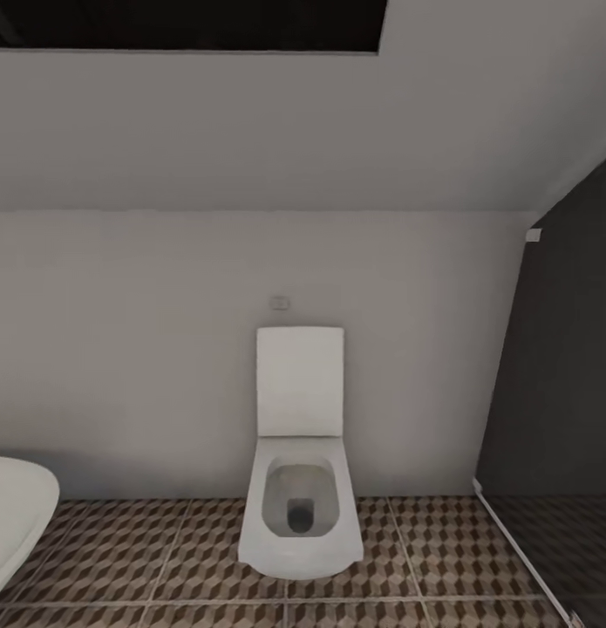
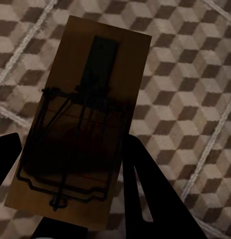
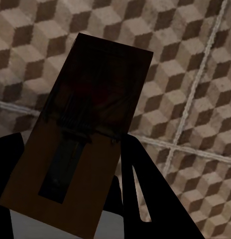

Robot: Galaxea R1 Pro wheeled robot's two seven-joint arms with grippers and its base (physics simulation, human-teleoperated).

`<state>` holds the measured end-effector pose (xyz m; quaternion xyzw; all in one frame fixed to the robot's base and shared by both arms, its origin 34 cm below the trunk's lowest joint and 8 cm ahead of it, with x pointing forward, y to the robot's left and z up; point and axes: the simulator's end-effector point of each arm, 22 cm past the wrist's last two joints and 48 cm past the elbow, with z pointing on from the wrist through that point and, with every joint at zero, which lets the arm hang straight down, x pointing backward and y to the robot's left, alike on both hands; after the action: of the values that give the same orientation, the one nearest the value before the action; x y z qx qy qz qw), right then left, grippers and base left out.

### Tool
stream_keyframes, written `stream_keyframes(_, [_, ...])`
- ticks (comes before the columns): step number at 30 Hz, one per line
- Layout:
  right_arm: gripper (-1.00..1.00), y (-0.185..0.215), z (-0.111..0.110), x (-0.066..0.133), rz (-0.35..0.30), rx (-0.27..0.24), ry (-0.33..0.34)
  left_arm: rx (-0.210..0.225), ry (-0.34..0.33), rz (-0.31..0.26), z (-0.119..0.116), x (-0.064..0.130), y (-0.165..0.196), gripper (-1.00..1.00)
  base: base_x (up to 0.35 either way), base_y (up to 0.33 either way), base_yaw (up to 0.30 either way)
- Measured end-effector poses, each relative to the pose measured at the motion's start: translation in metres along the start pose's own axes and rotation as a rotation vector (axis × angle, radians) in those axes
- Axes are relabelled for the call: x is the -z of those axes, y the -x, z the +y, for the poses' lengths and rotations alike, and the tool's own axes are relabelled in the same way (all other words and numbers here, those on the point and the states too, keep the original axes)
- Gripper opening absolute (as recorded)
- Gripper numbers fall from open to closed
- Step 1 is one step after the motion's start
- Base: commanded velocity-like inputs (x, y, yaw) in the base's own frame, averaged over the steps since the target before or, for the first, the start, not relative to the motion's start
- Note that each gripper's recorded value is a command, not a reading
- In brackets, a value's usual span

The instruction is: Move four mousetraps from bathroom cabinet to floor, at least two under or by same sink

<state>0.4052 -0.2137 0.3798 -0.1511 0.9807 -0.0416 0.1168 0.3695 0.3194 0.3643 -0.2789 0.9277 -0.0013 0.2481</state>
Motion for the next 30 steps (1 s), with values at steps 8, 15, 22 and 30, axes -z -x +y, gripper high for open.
stream_keyframes(8, [-1.0,0.0,-0.001,0.0,-0.001,-0.004,0.0,-0.034,-0.003,-0.008,0.0,-0.001,0.005,-1.0,0.0,0.0,-0.022])
stream_keyframes(15, [-1.0,0.0,0.0,0.0,0.0,-0.001,-0.001,-0.094,-0.021,-0.077,-0.006,-0.004,0.054,-1.0,0.0,0.0,-0.002])
stream_keyframes(22, [-1.0,0.029,-0.012,0.005,-0.056,-0.01,-0.027,-0.115,-0.044,-0.107,-0.018,0.003,0.132,-1.0,0.0,0.0,0.0])
stream_keyframes(30, [-1.0,0.104,-0.049,0.032,-0.162,-0.039,-0.12,-0.172,-0.053,-0.187,-0.032,0.02,0.197,-1.0,0.0,0.0,0.0])
